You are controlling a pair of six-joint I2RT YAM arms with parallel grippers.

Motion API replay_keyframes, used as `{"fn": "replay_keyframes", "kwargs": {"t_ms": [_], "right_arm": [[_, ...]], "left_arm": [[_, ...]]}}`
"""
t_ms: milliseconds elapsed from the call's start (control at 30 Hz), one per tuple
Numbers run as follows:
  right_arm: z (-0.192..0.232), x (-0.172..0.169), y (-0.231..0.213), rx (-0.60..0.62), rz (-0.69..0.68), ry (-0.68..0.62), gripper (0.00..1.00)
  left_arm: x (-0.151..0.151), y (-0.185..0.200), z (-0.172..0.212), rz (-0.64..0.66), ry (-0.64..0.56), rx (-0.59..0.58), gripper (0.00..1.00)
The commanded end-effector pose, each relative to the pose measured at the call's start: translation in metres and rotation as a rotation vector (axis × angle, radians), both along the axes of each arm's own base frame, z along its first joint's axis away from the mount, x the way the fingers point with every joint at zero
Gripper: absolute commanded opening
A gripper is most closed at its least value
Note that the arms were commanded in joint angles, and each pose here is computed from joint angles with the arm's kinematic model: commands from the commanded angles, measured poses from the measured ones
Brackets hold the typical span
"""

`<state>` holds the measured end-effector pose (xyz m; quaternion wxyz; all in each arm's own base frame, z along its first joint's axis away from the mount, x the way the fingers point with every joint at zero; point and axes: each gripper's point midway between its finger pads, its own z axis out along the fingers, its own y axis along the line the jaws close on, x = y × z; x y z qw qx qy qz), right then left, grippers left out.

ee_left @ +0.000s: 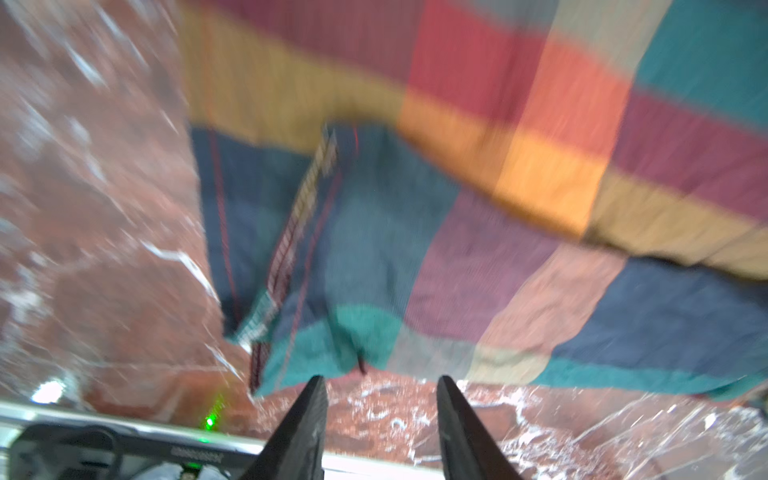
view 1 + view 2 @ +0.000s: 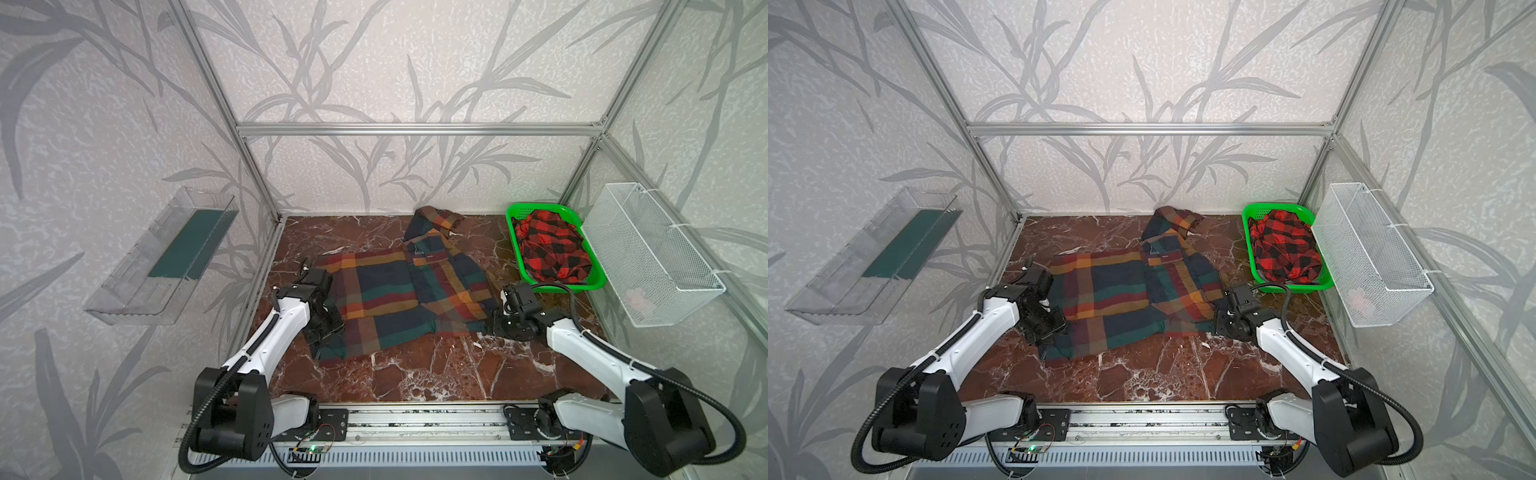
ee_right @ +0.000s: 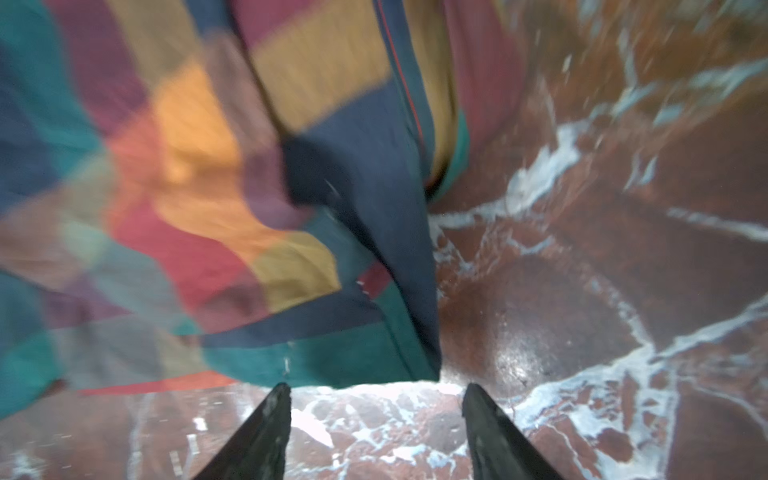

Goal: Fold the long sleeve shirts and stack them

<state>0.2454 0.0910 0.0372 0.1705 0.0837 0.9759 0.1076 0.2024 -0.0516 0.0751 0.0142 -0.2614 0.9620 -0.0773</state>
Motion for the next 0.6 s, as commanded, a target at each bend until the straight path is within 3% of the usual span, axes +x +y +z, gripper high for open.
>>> {"fn": "replay_keyframes", "kwargs": {"t_ms": [0,100,200,333,567], "right_arm": [[-0.010,0.006,0.006,0.016,0.015,0.019,0.61],[-0.017,0.011,0.009,0.025,0.011,0.025,0.51],[-0.017,0.013,0.010,0.023,0.009,0.023,0.22],[-0.007,0.009,-0.004,-0.024,-0.031,-0.020,0.01],[0.022,0.001,-0.034,-0.153,-0.056,-0.101,0.00]], "left_arm": [[-0.014,-0.006,-0.007,0.037,0.047,-0.010,0.45],[-0.018,-0.015,-0.021,0.033,0.074,-0.032,0.45],[-0.021,-0.018,-0.034,0.027,0.096,-0.029,0.45],[-0.020,-0.016,-0.052,0.024,0.137,-0.001,0.45],[-0.013,-0.003,-0.075,-0.011,0.216,0.095,0.44]]}}
